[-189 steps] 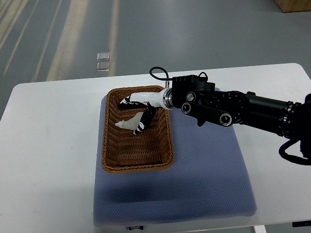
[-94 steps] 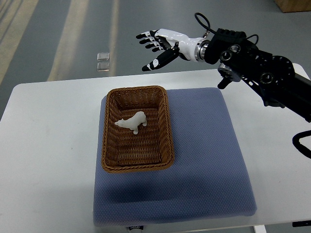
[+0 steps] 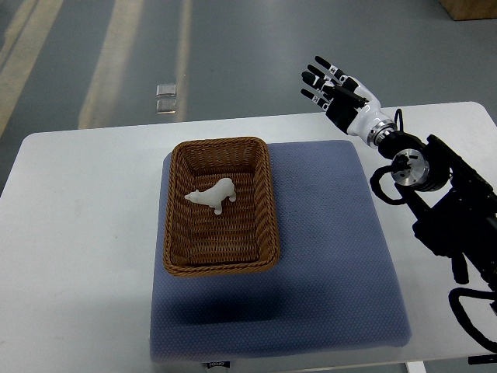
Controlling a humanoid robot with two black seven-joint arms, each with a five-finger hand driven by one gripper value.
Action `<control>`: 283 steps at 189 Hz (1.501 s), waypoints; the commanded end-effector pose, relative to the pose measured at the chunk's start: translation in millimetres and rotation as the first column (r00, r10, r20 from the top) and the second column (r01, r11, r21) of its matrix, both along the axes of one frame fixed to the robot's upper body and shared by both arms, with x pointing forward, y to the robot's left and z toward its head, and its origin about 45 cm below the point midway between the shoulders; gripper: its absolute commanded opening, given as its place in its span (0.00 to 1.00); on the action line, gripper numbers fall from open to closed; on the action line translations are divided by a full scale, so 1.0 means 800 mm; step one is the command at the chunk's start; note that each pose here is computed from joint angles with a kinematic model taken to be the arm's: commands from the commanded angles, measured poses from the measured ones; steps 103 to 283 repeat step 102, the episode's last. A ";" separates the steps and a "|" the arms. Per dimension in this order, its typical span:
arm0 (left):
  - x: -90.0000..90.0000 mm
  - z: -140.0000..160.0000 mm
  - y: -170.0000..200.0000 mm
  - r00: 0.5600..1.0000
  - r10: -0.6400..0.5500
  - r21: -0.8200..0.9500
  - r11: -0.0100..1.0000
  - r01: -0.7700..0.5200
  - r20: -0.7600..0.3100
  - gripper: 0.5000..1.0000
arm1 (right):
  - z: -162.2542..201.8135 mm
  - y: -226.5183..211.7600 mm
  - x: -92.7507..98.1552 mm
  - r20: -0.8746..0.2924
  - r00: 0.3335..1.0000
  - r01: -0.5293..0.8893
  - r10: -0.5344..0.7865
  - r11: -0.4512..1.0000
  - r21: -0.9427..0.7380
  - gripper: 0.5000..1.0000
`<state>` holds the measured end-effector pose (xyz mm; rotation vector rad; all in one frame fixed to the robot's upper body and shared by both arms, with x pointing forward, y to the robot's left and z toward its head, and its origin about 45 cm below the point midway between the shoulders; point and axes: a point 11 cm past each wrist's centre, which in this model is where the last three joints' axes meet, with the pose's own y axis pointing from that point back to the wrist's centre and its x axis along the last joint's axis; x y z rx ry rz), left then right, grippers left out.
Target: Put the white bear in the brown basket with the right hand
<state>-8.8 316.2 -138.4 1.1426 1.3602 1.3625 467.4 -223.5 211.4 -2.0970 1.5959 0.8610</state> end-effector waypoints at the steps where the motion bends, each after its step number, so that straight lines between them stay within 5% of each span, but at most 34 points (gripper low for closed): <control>1: 0.000 0.000 0.000 1.000 0.000 0.000 1.000 0.000 0.000 1.00 | -0.013 -0.012 -0.005 -0.046 0.997 0.070 -0.063 0.984 0.167 0.84; 283: 0.000 0.000 0.000 1.000 0.000 0.000 1.000 0.000 0.000 1.00 | -0.023 -0.012 -0.007 -0.083 0.993 0.105 -0.087 0.961 0.256 0.85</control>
